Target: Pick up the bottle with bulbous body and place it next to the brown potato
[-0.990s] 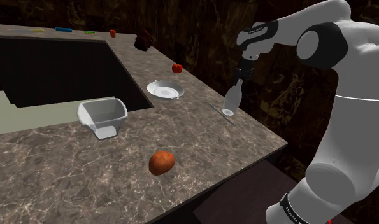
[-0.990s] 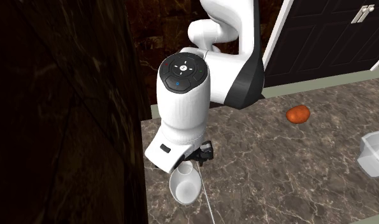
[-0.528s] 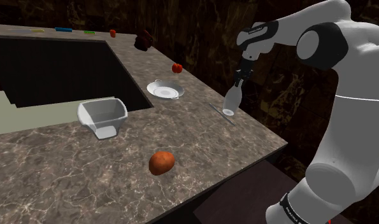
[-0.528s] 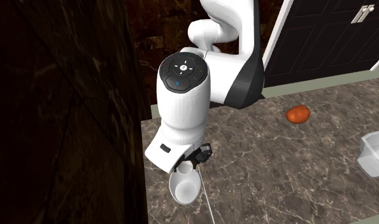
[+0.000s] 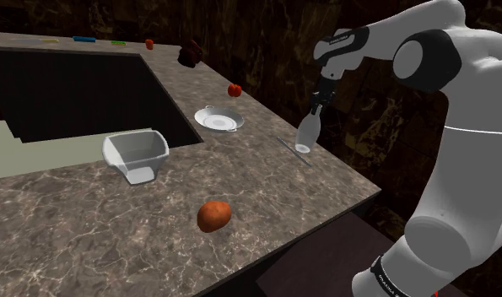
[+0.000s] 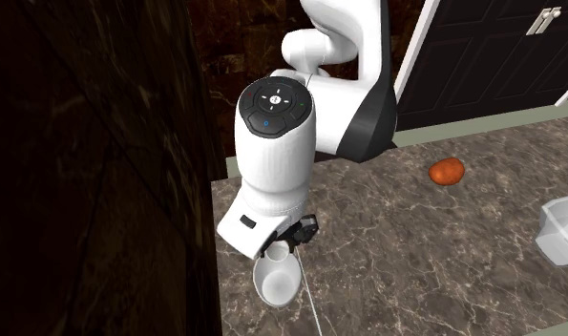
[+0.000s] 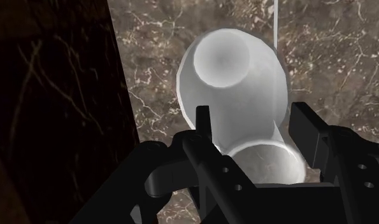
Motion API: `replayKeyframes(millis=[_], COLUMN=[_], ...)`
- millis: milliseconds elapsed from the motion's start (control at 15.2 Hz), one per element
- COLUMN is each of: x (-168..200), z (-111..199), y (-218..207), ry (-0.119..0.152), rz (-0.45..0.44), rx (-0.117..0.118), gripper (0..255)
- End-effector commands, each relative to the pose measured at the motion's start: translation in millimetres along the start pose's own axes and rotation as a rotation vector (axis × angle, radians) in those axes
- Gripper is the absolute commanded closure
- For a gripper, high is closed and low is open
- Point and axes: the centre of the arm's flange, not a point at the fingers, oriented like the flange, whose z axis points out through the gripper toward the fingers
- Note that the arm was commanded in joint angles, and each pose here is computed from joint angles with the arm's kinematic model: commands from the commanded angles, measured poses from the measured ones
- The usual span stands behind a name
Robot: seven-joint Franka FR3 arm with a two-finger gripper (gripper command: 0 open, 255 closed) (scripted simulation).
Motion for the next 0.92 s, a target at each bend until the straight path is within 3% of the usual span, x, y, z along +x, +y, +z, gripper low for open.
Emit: replayKeyframes(millis=[0, 858], x=[-0.2, 0.3], z=[-7.7, -76.3], y=[0.6, 1.8], ry=[0.000, 0.000], rz=[0.000, 0.000], rx=[0.000, 0.000], gripper=[255, 255])
